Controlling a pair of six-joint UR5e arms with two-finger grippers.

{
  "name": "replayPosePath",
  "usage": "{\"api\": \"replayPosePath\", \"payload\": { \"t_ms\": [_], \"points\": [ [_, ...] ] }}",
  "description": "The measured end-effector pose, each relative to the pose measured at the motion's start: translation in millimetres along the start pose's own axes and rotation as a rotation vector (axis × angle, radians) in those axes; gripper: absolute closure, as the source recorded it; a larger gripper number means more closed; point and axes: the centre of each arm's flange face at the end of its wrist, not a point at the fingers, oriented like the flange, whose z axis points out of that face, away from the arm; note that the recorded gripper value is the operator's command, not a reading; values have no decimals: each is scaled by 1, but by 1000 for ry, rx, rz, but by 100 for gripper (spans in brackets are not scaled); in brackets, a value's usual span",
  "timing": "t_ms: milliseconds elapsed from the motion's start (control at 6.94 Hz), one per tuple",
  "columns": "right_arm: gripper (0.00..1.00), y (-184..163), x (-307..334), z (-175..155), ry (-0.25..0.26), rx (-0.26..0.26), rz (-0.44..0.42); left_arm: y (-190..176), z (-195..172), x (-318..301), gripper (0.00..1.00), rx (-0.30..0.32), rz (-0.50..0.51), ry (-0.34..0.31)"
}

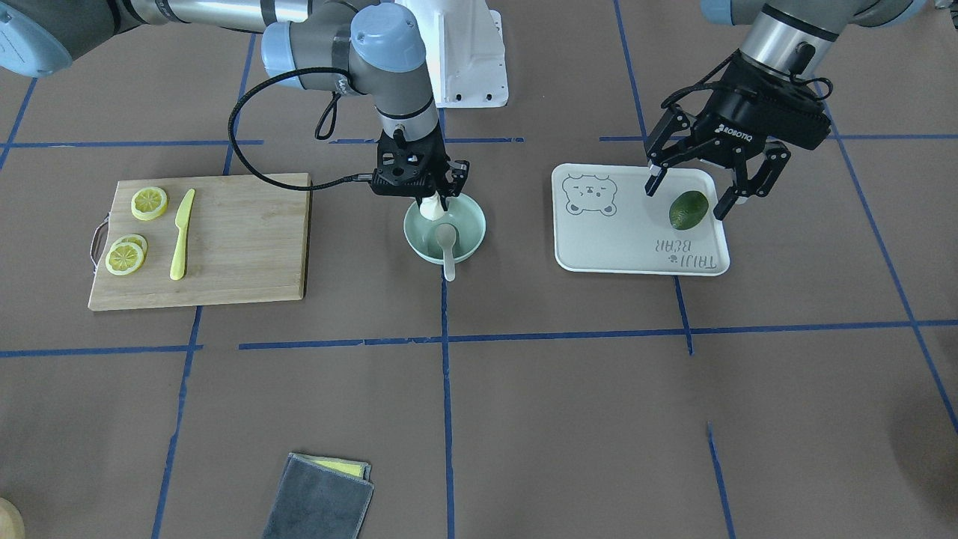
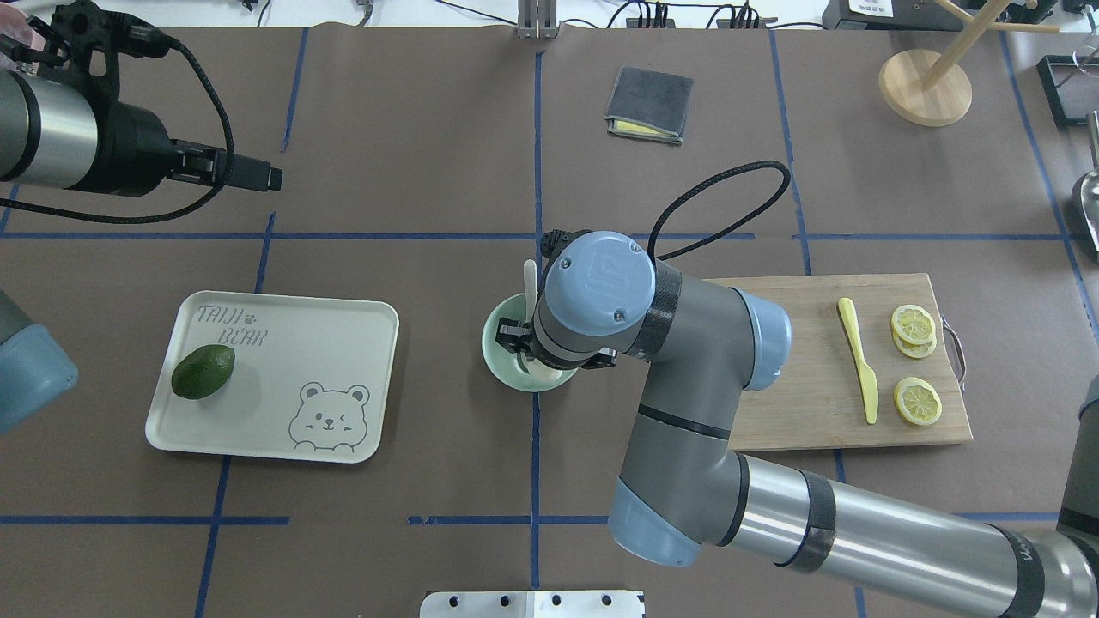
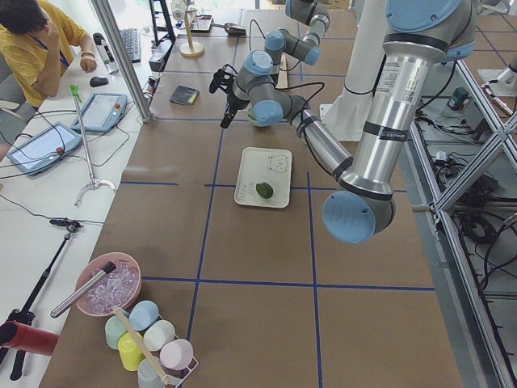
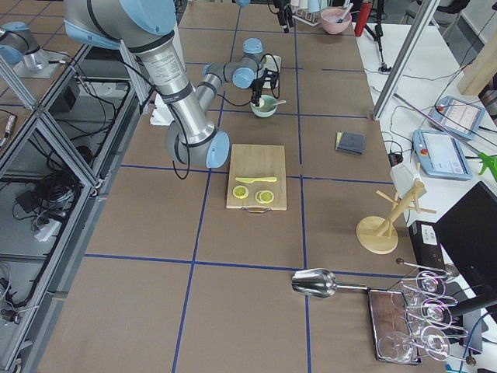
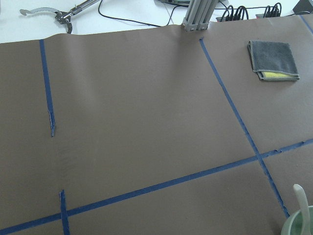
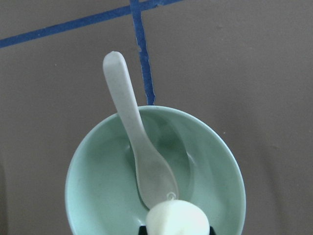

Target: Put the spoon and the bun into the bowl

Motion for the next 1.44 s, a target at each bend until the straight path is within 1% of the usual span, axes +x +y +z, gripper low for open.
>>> {"api": "replayPosePath", "payload": {
  "t_ms": [144, 288, 432, 576, 720, 864, 1008, 1152, 1296, 1440],
  "points": [
    [28, -1, -2, 5, -11, 2, 3, 0, 0, 0, 2, -1, 0, -1],
    [17, -1, -5, 7, -19, 4, 4, 0, 0, -1, 2, -1, 1, -1],
    [13, -2, -6, 7, -22, 7, 4, 0, 0, -1, 2, -1, 3, -1],
    [13, -2, -6, 8, -22, 9, 5, 0, 0, -1, 2, -1, 4, -1],
    [0, -3, -6, 9, -21, 10, 6, 2, 1, -3, 2, -4, 2, -5],
    [0, -8, -5, 4, -27, 17, 10, 6, 2, -9, 1, -10, 9, -14],
    [0, -22, 3, -13, -45, 30, 21, 11, -1, -27, 1, -17, 45, -39],
    [0, -43, 39, -41, -67, 30, 42, 15, -11, -63, 1, -22, 111, -89],
    [0, -70, 94, -73, -78, 5, 60, 20, -23, -103, 1, -46, 193, -128],
    [0, -106, 161, -110, -79, -16, 65, 26, -32, -144, 1, -92, 272, -143]
  ]
}}
